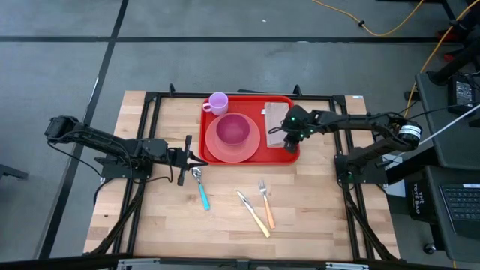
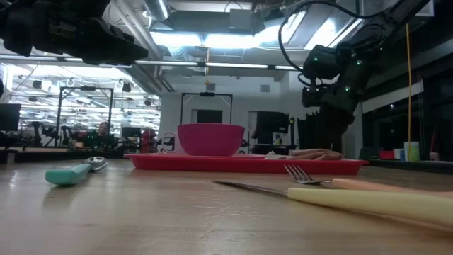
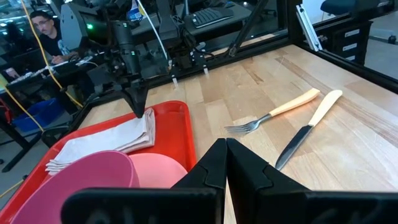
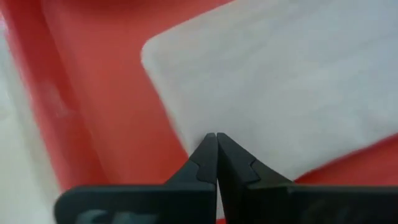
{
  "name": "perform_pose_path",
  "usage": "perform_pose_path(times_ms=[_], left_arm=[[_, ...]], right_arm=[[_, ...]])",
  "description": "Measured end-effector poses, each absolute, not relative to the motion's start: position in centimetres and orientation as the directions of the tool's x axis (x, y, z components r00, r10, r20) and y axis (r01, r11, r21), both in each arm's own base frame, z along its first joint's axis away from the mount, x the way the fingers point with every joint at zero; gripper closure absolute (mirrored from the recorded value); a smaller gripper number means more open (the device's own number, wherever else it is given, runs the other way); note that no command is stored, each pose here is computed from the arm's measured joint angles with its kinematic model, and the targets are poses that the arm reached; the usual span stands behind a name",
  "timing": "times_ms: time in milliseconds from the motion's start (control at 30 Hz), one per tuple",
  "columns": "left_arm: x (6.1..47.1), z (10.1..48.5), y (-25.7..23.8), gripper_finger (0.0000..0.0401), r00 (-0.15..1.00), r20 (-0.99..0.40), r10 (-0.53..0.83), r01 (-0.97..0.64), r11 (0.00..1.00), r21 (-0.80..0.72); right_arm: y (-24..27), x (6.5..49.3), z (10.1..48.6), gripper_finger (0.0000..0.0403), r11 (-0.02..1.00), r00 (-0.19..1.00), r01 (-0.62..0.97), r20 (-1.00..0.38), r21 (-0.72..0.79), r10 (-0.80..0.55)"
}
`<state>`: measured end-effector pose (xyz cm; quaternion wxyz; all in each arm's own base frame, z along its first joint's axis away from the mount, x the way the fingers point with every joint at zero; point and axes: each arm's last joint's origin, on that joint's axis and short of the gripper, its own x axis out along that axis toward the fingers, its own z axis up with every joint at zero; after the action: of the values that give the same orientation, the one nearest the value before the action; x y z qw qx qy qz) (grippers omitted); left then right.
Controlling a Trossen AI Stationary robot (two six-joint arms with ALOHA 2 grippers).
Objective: Set up tray
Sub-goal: Put the orange fork on the light brown table napkin on the red tray
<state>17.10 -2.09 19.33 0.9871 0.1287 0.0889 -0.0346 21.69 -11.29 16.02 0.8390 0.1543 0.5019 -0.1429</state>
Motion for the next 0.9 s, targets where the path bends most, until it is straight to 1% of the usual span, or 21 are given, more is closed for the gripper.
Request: perform_pose_path(times_ms=[133,200,367,533,633,767,900], left_arm=[[17.1,19.3,-2.1,0.0397,0.982,-0.185,-0.046,0.09,0.967,0.238],[17.1,19.3,-2.1,0.0397,0.982,-0.185,-0.045,0.087,0.97,0.227],[17.1,19.3,-2.1,0.0397,0.982,-0.185,-0.046,0.086,0.973,0.215],[17.1,19.3,-2.1,0.0397,0.982,-0.184,-0.045,0.085,0.973,0.215],[17.1,19.3,-2.1,0.0397,0.982,-0.185,-0.04,0.081,0.973,0.216],[17.1,19.3,-2.1,0.0397,0.982,-0.185,-0.041,0.081,0.973,0.216],[17.1,19.3,-2.1,0.0397,0.982,-0.184,-0.041,0.081,0.973,0.216]], right_arm=[[-11.3,21.7,16.2,0.04,0.893,0.396,0.449,-0.889,-0.029,-0.228],[-11.4,21.6,16.7,0.04,0.874,0.396,0.483,-0.877,-0.051,-0.271],[-10.5,22.0,19.7,0.04,0.866,0.464,0.5,-0.838,-0.021,-0.288],[-8.7,22.5,23.8,0.04,0.865,0.471,0.497,-0.816,-0.069,-0.335],[-6.9,22.9,25.5,0.04,0.879,0.503,0.474,-0.802,-0.055,-0.321],[-3.8,23.7,26.0,0.0399,0.899,0.55,0.438,-0.79,-0.005,-0.272],[0.1,24.1,25.5,0.0399,0.901,0.557,0.434,-0.781,-0.014,-0.281]])
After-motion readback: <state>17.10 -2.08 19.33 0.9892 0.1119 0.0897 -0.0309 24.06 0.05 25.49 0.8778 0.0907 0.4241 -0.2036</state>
